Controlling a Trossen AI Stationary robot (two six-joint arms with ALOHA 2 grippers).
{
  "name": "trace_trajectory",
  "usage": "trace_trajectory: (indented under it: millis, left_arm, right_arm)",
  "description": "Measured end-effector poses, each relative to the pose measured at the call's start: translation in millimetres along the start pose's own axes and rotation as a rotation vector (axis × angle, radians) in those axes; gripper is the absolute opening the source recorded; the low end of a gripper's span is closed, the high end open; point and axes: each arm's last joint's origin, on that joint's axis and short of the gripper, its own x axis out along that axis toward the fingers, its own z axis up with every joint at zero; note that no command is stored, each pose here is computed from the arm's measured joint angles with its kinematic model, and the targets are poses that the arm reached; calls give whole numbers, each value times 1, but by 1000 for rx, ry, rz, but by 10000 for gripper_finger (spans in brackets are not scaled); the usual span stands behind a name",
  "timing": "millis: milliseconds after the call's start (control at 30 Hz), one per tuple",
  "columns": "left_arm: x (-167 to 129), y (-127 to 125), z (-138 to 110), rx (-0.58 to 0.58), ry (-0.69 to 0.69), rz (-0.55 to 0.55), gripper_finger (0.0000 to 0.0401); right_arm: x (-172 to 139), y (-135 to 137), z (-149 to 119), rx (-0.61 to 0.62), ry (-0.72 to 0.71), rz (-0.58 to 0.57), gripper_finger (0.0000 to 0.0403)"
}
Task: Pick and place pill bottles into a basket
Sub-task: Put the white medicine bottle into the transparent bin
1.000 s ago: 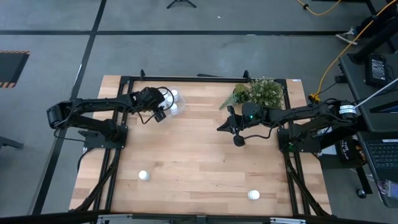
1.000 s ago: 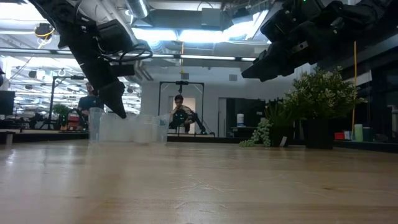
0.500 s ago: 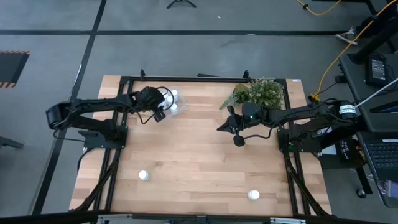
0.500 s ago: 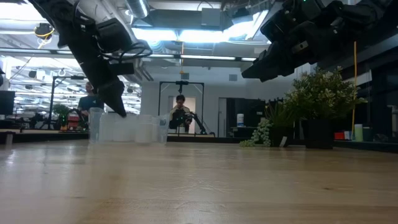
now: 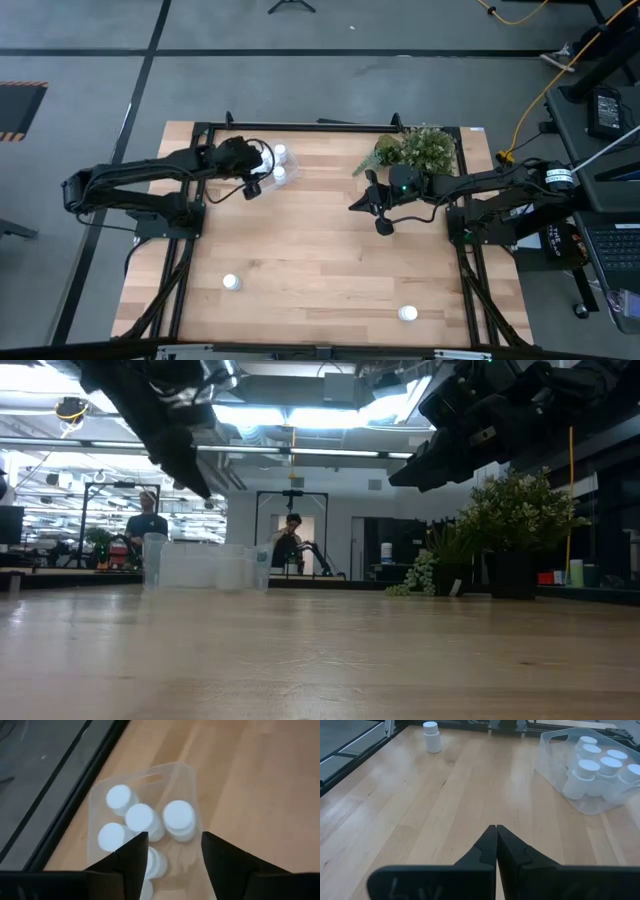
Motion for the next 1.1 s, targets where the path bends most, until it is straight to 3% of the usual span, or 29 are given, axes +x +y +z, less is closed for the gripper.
trace_trajectory:
  millis: [267,600,867,1100]
  left_arm:
    - [-31,-14,-5,139,-103,-188,135]
    - [-34,-35,-28,194,-212,-297,9]
    - [-16,-56,-42,203,-362,-377,2]
    - [-5,-71,-60,191,-411,-438,1]
  right_arm:
    - [0,0,-2,7,21,5,7]
    - [0,1,-3,45,29,8,7]
    - [0,1,-3,58,29,7,7]
    - [0,-1,-4,12,51,-62,7]
